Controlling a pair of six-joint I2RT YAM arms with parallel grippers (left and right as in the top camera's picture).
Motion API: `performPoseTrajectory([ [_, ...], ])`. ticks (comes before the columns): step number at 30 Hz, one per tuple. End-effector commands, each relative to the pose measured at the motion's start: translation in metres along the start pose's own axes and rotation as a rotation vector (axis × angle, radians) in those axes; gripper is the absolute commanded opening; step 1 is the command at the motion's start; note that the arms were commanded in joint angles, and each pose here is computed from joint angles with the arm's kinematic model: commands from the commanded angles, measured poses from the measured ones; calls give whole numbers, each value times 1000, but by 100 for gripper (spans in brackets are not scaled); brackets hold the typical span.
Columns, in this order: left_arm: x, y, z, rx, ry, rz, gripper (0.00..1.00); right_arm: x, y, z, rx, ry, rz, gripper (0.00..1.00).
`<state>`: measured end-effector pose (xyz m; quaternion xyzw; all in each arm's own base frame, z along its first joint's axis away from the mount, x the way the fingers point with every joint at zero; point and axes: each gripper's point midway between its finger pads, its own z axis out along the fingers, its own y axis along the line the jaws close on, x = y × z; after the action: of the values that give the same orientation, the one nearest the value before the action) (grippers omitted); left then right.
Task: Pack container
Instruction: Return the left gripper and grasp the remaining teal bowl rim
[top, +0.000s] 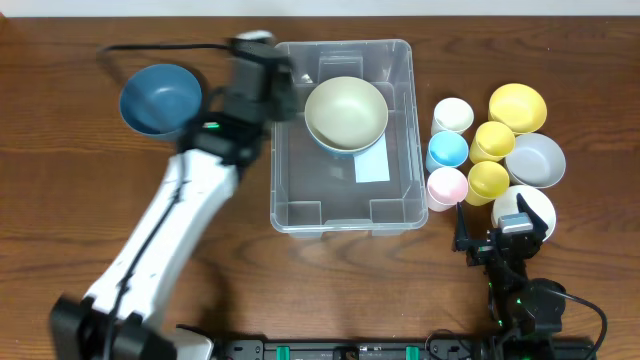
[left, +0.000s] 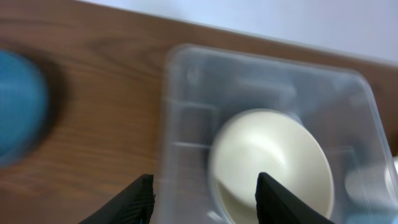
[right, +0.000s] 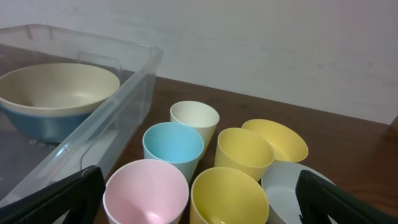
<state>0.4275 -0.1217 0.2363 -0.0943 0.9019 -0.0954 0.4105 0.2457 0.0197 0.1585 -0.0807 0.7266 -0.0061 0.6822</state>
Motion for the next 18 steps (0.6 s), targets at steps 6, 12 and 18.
performPoseTrajectory([
  [6, -32, 134, -24, -263, -30, -329, 54, 1, 0, 0, 1, 4, -7, 99],
  [12, -14, 202, -18, -405, 46, -451, 76, 1, 0, 0, 1, 4, -7, 99],
  [18, 4, 228, 5, -385, 130, -583, 81, 1, 0, 0, 1, 4, -7, 99],
])
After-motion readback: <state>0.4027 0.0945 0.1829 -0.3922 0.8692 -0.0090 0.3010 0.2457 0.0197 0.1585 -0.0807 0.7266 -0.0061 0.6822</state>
